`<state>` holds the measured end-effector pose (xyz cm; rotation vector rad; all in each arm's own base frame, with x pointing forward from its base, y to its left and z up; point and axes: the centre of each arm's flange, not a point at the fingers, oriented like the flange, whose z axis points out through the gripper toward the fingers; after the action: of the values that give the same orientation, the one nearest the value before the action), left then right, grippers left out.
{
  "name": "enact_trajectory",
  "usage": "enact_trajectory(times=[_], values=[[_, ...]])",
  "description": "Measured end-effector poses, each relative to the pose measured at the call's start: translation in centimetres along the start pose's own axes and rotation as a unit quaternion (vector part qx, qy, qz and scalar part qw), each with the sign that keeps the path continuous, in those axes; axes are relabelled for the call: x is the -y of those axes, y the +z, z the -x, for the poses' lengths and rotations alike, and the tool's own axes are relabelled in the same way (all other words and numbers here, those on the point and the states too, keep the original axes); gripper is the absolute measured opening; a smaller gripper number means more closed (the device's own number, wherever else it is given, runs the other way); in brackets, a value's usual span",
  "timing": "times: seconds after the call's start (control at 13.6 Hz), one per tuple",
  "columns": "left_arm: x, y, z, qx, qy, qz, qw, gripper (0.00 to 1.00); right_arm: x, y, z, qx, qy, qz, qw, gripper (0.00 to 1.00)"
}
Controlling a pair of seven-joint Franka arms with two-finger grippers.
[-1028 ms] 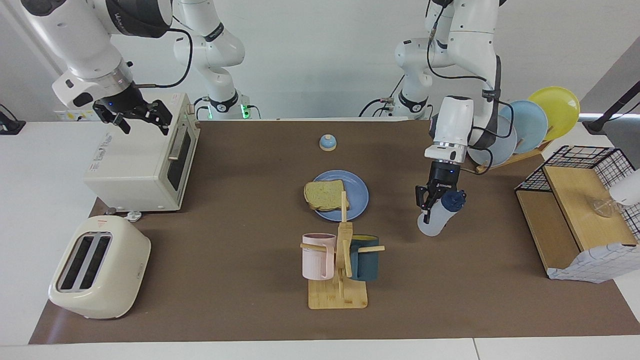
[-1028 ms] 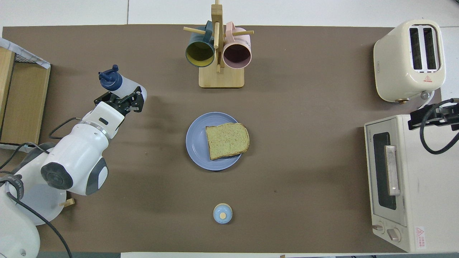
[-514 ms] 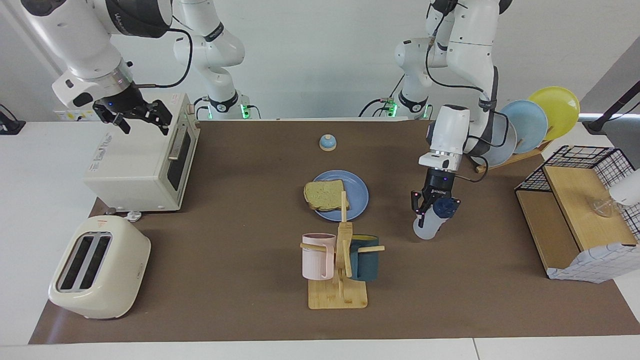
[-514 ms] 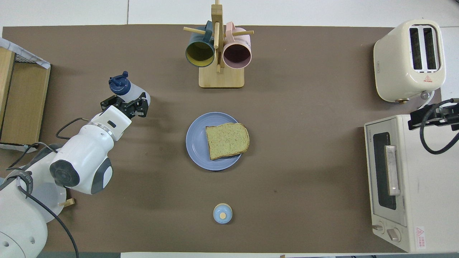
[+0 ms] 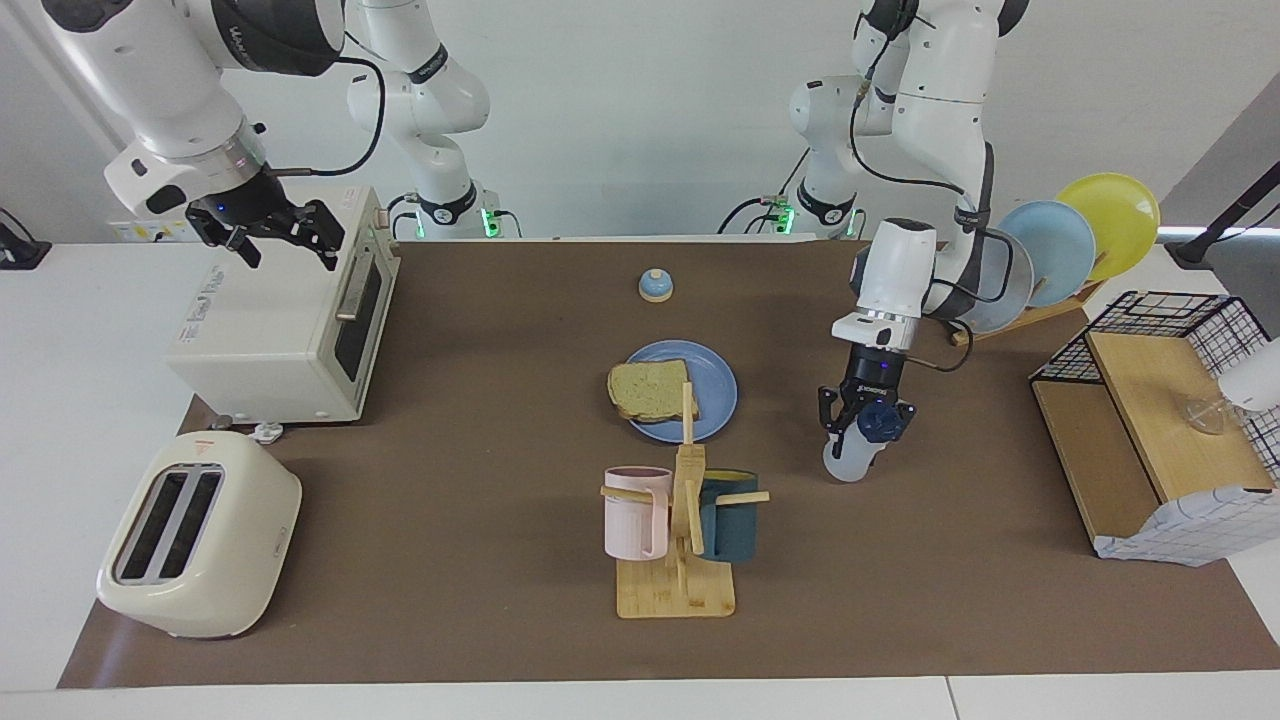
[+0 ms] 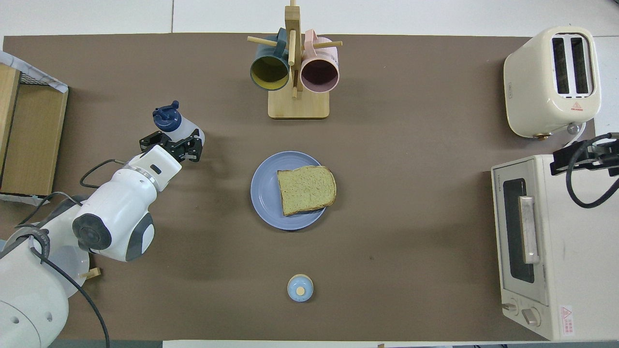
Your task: Put bread on plate and add seasoning
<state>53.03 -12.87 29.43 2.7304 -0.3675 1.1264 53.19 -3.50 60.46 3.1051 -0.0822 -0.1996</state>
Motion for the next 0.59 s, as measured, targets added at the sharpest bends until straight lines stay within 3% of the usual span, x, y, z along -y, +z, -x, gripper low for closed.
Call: enact_trajectory(times=[0.44,0.59], values=[[0.06,0.61,0.72,0.007,0.002,0.002,1.0,0.48,0.0,0.0,0.0,0.0,0.0,0.0,1.0,1.0],[0.09,0.61,0.72,0.007,0.002,0.001,1.0,0.43,-0.01,0.0,0.0,0.0,0.0,0.0,1.0,1.0]])
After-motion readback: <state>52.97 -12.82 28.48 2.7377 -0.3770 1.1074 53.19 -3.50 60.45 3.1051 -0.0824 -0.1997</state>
